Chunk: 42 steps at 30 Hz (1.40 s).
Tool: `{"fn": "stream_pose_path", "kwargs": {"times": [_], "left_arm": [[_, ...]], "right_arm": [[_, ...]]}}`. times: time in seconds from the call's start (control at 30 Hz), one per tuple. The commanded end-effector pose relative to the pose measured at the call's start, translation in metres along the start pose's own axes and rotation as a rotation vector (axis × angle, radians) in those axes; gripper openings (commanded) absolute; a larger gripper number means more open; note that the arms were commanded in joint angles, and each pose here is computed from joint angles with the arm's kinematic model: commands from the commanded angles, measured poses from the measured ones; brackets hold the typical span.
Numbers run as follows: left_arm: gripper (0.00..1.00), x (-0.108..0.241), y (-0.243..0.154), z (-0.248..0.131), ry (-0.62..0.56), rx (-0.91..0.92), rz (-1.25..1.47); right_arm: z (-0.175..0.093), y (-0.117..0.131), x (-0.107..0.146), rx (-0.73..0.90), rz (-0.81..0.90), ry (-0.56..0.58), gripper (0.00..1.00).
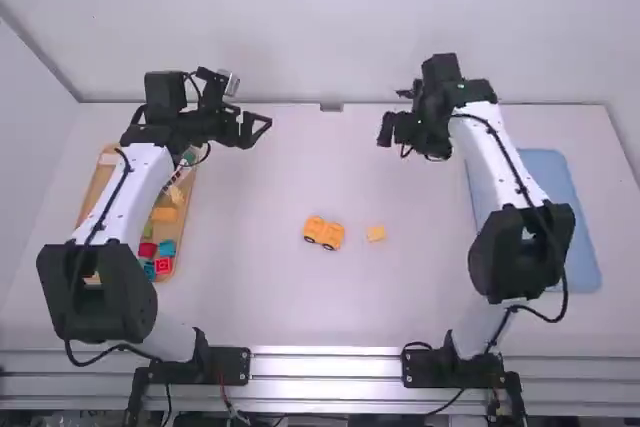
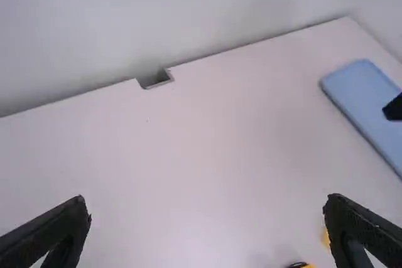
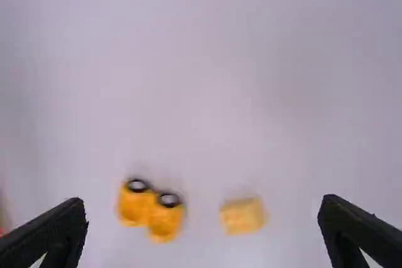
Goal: Assemble lego blocks to make yellow taxi
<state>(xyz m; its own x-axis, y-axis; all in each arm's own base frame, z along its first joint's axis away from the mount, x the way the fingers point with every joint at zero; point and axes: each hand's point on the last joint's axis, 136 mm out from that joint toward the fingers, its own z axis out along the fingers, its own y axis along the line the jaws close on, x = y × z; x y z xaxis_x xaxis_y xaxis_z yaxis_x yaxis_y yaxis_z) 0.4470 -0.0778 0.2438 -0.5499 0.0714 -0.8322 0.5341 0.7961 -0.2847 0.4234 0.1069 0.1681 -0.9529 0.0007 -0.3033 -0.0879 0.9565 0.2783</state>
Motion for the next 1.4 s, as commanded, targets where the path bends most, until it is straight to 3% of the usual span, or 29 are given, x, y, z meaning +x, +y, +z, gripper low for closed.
{"fn": "stream_pose_path", "kwargs": {"times": [0.0, 0.1, 0.2, 0.3, 0.43, 0.53, 0.73, 0.83, 0.9, 1.07, 1.37], "left_arm": [[0.99, 0.001, -0.001, -0.003, 0.003, -0.002, -0.007], [0.99, 0.003, -0.002, -0.003, 0.010, 0.003, 0.019], [0.99, 0.009, -0.018, -0.003, 0.016, 0.097, 0.180], [0.99, 0.022, -0.048, -0.009, 0.005, 0.267, 0.409], [0.99, 0.045, -0.076, -0.017, -0.006, 0.417, 0.635], [0.99, 0.064, -0.095, -0.022, -0.010, 0.509, 0.794], [0.99, 0.103, -0.118, -0.012, -0.014, 0.617, 0.972], [0.99, 0.122, -0.122, 0.002, -0.021, 0.632, 0.974], [0.99, 0.130, -0.120, 0.012, -0.031, 0.618, 0.938], [0.99, 0.145, -0.114, 0.031, -0.094, 0.571, 0.833], [0.99, 0.157, -0.114, 0.039, -0.098, 0.580, 0.794]], "right_arm": [[-0.024, -0.028, -0.024, 0.179, -0.574, -0.070, 0.99], [-0.027, -0.036, -0.035, 0.208, -0.641, -0.100, 0.99], [-0.024, -0.010, -0.031, 0.066, -0.827, -0.122, 0.99], [-0.027, 0.029, 0.008, -0.224, -1.216, -0.117, 0.98], [-0.045, 0.049, 0.052, -0.497, -1.484, -0.154, 0.99], [-0.054, 0.053, 0.071, -0.616, -1.541, -0.195, 0.99], [-0.049, 0.055, 0.084, -0.703, -1.557, -0.243, 0.98], [-0.040, 0.054, 0.095, -0.710, -1.598, -0.199, 0.99], [-0.026, 0.049, 0.102, -0.692, -1.624, -0.147, 0.98], [0.027, 0.044, 0.118, -0.675, -1.559, -0.137, 0.99], [0.063, 0.020, 0.156, -0.743, -1.454, -0.243, 0.99]]}}
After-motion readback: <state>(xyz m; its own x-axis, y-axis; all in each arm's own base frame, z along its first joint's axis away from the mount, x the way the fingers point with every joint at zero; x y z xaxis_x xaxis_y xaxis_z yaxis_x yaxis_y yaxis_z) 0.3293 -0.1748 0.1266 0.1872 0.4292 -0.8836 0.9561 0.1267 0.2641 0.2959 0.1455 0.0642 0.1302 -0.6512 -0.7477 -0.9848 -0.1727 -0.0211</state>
